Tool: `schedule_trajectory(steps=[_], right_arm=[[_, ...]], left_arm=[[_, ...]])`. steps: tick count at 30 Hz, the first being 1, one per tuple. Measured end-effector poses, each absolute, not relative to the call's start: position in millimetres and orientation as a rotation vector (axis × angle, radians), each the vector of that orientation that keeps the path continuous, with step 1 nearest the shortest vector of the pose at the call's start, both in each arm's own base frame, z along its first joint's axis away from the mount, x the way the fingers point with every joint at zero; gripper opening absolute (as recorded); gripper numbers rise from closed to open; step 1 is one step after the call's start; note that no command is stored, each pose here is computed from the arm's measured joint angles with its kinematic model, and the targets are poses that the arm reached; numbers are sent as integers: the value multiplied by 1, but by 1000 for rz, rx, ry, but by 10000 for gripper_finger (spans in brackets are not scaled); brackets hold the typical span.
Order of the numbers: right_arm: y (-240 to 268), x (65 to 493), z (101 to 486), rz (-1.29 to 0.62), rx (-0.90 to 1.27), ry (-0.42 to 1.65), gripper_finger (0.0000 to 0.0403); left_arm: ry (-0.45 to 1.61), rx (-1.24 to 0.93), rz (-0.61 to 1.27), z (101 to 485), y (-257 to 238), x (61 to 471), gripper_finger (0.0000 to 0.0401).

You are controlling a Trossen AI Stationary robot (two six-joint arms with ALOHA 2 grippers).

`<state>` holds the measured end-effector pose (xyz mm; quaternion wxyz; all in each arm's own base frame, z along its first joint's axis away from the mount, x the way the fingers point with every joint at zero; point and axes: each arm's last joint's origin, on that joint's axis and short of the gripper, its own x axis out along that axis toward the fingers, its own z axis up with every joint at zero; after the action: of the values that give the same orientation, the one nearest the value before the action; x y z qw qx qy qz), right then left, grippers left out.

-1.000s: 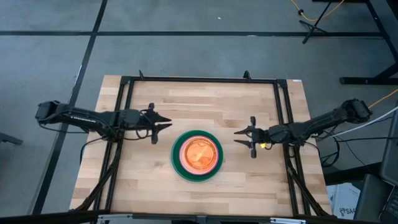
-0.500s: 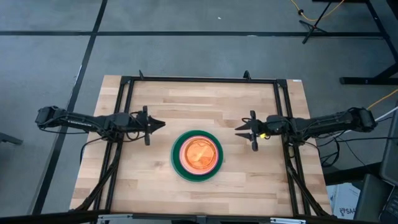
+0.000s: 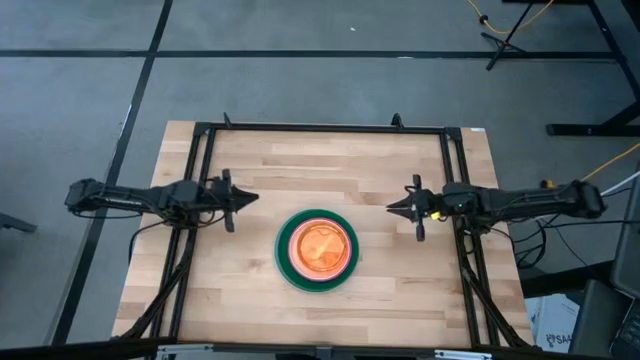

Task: Stack plastic plates
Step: Return to Home Position

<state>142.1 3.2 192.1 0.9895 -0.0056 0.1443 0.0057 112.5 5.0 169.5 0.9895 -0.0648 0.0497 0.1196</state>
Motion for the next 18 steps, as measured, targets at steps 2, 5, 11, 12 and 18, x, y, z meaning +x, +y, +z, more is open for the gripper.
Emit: schedule_trajectory(steps=[2, 5, 11, 12, 18], right_arm=[[3, 137, 194, 11, -11, 279, 29], [3, 129, 195, 11, -11, 283, 25], [3, 115, 193, 37, -29, 204, 24], [4, 113, 189, 55, -33, 188, 24], [2, 105, 179, 10, -32, 122, 24]], left_arm=[[88, -132, 239, 171, 5, 111, 3], [68, -134, 238, 172, 5, 109, 3], [76, -131, 257, 171, 6, 106, 3], [75, -129, 257, 170, 6, 106, 3], [80, -131, 225, 158, 5, 106, 3]])
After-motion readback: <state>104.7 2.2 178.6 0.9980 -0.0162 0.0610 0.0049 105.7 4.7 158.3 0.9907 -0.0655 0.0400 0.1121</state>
